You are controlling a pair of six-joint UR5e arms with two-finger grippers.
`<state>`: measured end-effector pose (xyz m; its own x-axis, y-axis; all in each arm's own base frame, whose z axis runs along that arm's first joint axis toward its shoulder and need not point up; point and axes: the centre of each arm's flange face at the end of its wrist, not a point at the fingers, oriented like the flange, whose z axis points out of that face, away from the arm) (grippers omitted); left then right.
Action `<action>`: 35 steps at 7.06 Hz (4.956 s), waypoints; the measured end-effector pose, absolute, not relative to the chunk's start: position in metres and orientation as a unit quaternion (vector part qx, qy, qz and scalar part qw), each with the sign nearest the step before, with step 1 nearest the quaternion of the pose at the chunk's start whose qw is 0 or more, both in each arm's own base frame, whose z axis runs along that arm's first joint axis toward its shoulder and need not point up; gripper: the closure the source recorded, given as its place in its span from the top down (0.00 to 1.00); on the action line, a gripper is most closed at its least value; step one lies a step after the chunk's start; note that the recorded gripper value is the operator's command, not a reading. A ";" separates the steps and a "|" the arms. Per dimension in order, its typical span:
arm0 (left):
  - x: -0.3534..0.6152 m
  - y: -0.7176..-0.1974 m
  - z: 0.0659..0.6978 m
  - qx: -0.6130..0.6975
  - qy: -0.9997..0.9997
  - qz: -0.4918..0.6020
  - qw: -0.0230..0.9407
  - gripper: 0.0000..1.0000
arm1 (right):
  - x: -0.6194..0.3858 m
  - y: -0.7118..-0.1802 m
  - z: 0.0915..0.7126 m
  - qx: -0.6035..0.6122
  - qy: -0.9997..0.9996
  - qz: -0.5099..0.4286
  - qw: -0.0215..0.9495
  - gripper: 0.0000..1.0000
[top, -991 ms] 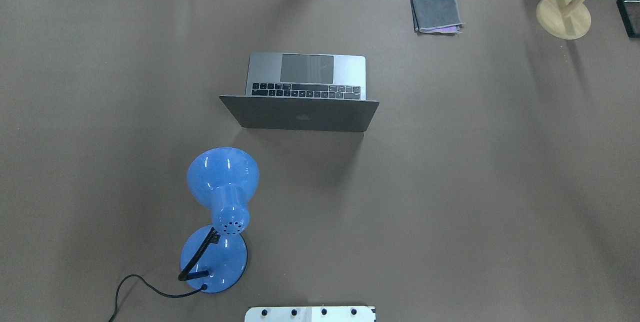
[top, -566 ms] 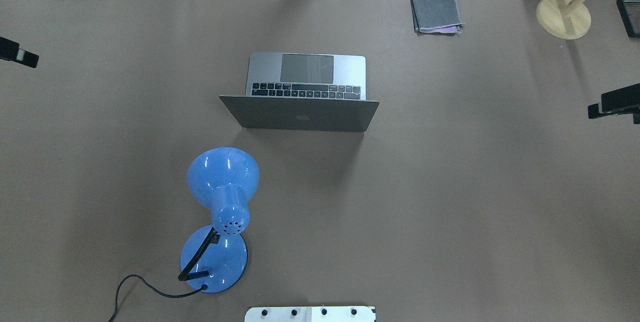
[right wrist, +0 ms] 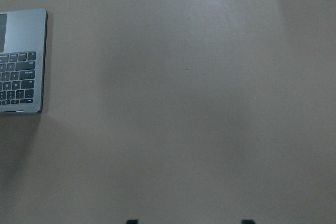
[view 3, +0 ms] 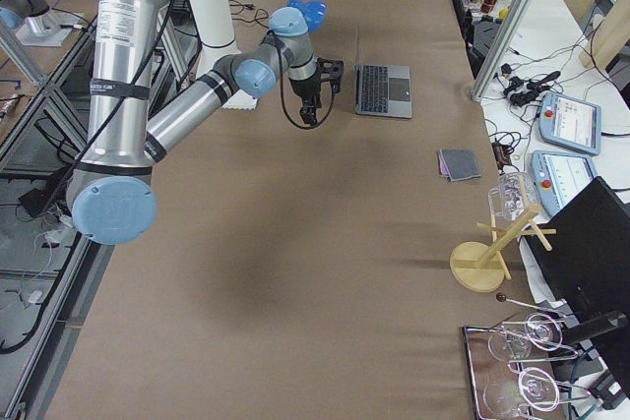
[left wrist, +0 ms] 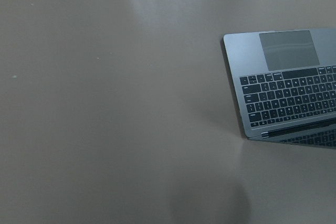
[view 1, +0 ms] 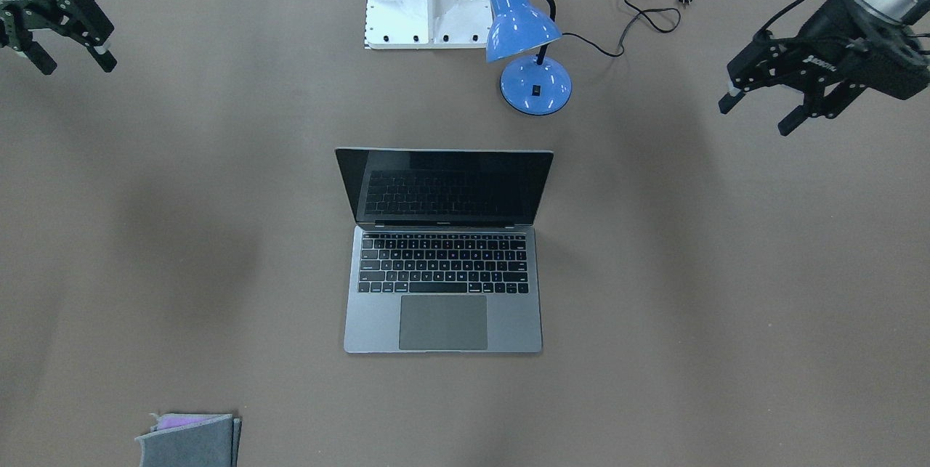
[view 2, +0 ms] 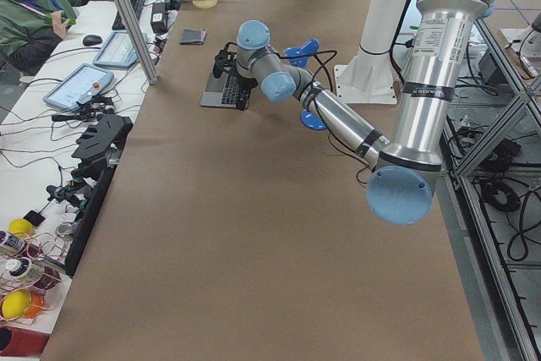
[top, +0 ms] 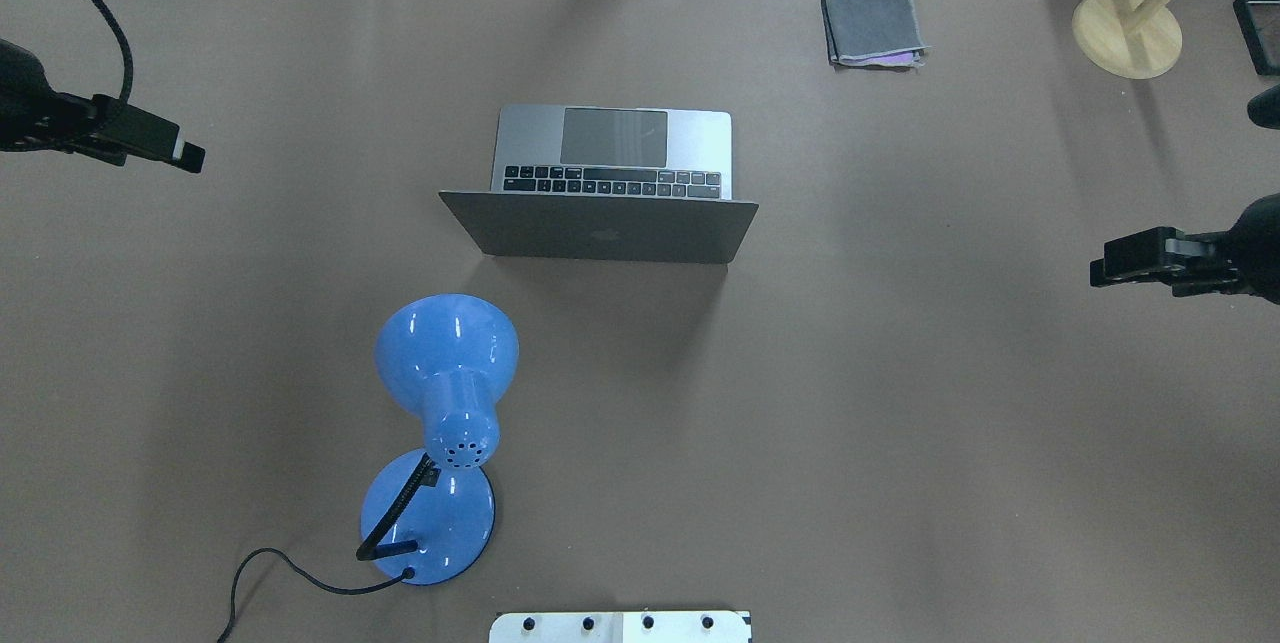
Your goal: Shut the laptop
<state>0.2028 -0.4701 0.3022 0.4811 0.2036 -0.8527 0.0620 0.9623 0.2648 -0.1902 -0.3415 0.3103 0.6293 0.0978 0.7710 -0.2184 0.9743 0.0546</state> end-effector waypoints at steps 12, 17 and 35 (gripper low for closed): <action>0.367 -0.439 0.179 0.021 0.502 0.021 0.865 0.00 | -0.406 -0.358 0.133 0.041 -0.397 0.139 0.906 0.00; 0.405 -0.473 0.156 0.029 0.487 0.009 0.873 0.00 | -0.438 -0.383 0.126 0.047 -0.398 0.137 0.906 0.00; 0.444 -0.602 0.161 0.076 0.444 0.001 0.893 0.00 | -0.480 -0.548 0.146 0.065 -0.382 0.170 0.906 0.00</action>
<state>0.4435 -0.6018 0.1606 0.6056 0.0691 -0.7928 0.0651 0.9886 0.1360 -0.4796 -0.5478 0.1459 0.6507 0.2580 0.7141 -0.3578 0.9337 -0.0113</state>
